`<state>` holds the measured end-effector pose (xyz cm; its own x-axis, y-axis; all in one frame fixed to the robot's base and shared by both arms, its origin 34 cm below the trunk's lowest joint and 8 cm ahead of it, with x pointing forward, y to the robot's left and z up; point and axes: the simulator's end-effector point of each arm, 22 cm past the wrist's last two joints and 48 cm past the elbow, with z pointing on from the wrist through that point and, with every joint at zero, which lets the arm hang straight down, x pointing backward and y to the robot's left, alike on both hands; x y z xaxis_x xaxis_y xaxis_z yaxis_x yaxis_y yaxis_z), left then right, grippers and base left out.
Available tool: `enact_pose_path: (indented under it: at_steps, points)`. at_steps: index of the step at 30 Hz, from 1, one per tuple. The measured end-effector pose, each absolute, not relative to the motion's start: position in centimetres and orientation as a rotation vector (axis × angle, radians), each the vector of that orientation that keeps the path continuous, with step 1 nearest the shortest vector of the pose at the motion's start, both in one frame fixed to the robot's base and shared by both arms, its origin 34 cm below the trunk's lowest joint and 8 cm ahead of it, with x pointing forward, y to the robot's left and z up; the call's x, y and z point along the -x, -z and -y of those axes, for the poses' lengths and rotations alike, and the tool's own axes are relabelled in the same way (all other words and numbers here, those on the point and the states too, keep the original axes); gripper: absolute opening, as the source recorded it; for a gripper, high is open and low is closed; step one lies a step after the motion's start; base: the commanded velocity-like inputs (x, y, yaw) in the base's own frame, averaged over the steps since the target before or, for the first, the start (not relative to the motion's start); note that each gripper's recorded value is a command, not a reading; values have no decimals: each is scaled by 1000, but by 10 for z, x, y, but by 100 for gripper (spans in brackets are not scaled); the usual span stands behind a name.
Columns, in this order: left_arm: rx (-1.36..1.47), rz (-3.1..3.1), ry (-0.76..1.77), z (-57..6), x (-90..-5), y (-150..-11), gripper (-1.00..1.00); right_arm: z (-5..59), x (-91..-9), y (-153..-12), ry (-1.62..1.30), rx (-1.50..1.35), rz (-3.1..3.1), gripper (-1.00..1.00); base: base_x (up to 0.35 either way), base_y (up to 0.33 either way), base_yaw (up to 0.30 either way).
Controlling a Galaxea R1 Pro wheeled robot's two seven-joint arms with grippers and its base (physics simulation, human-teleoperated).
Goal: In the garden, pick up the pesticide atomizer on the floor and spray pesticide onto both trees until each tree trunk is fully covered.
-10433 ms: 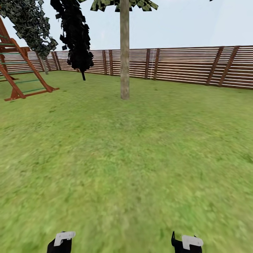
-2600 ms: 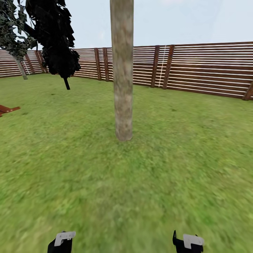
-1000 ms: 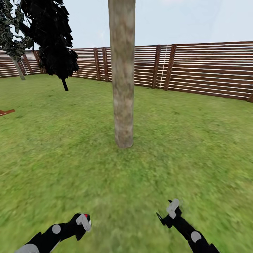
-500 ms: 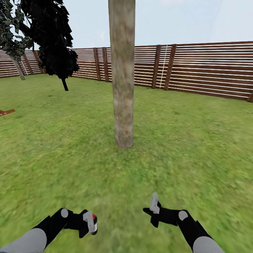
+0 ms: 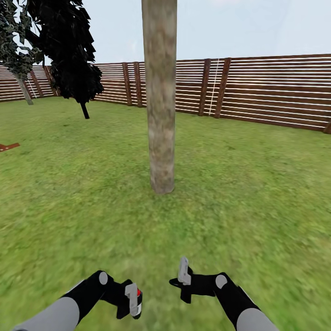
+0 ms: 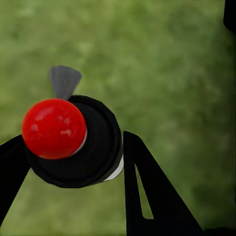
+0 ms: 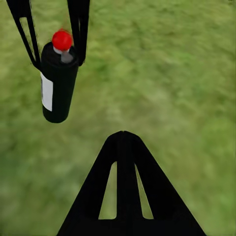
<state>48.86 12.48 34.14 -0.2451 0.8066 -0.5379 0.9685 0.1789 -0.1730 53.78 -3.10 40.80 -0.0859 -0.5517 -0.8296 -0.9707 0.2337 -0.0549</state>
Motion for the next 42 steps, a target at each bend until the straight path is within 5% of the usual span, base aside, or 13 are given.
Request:
enact_pose_path:
  at_steps: [11,42]
  points:
    - [-1674,-2061,767,-67,-489,-355,-100,18,-536,-412,-713,1410,-1731,-100,0,0,0]
    - [-1558,-1997,746,-37,-517,-376,-100,6,-534,-416,-729,1405,-1716,-100,0,0,0]
